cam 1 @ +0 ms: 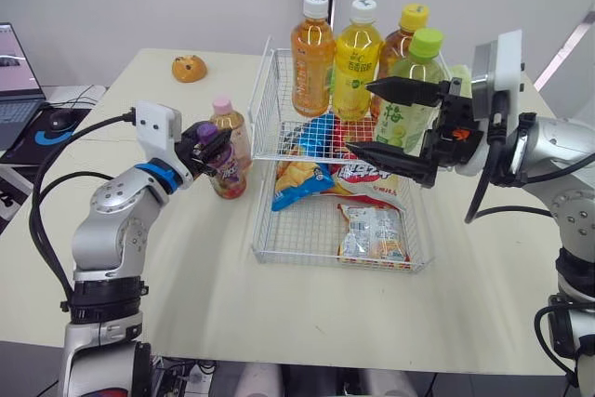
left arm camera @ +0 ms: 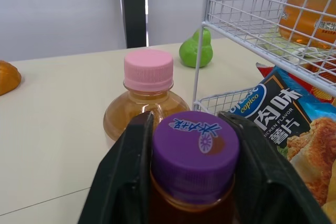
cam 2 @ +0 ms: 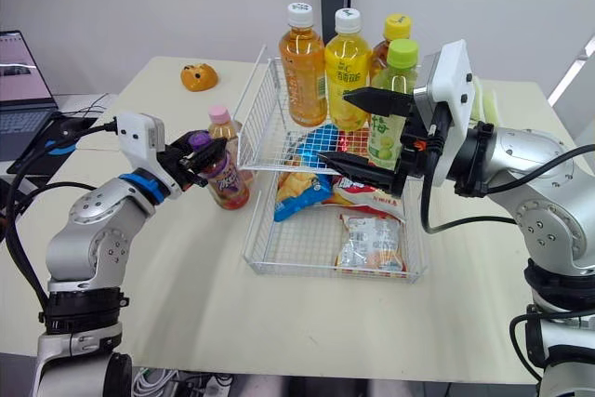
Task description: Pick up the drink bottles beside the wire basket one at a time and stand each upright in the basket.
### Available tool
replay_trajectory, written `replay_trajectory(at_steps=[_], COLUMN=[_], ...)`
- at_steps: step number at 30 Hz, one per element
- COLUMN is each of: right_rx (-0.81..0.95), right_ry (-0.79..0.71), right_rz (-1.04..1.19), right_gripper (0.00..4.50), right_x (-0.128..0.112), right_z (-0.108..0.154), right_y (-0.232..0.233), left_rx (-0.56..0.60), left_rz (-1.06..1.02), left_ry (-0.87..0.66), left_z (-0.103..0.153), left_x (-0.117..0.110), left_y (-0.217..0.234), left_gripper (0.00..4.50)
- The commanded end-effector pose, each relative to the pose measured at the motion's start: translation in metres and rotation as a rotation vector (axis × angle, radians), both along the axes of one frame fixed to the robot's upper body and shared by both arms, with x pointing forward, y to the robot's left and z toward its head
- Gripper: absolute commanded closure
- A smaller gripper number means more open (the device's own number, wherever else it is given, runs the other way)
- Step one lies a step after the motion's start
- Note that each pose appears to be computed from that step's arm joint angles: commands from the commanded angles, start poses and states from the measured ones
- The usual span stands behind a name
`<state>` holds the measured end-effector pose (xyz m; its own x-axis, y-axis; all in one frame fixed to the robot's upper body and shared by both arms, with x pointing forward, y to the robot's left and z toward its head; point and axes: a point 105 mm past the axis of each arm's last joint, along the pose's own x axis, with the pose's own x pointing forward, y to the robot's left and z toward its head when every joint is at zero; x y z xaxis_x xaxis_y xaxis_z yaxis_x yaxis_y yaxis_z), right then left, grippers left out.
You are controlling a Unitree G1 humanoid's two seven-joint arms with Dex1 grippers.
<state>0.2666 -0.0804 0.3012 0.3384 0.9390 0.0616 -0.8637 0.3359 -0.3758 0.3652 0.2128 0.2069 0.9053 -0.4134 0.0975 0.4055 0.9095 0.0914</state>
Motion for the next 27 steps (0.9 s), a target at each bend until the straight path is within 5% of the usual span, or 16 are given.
replay_trajectory(at_steps=[1, 8, 17, 27], right_rx=[0.007, 0.016, 0.034, 0.053], right_ry=[-0.054, -0.060, -0.061, -0.079], right_rz=[-0.003, 0.001, 0.024, -0.019], right_gripper=[0.00, 0.00, 0.00, 0.00], right_x=[-0.008, -0.008, -0.002, -0.003], right_z=[0.009, 0.012, 0.014, 0.020], right_y=[-0.003, -0.004, 0.001, -0.008], left_rx=[0.002, -0.017, 0.082, 0.134], left_rz=[-0.006, -0.109, -0.363, -0.735], left_ry=[-0.019, -0.076, -0.070, -0.160], left_z=[0.006, 0.041, 0.143, 0.230], left_x=[-0.003, -0.019, -0.056, -0.092], left_y=[0.002, 0.013, 0.030, -0.021], left_gripper=[3.11, 3.11, 3.11, 3.11])
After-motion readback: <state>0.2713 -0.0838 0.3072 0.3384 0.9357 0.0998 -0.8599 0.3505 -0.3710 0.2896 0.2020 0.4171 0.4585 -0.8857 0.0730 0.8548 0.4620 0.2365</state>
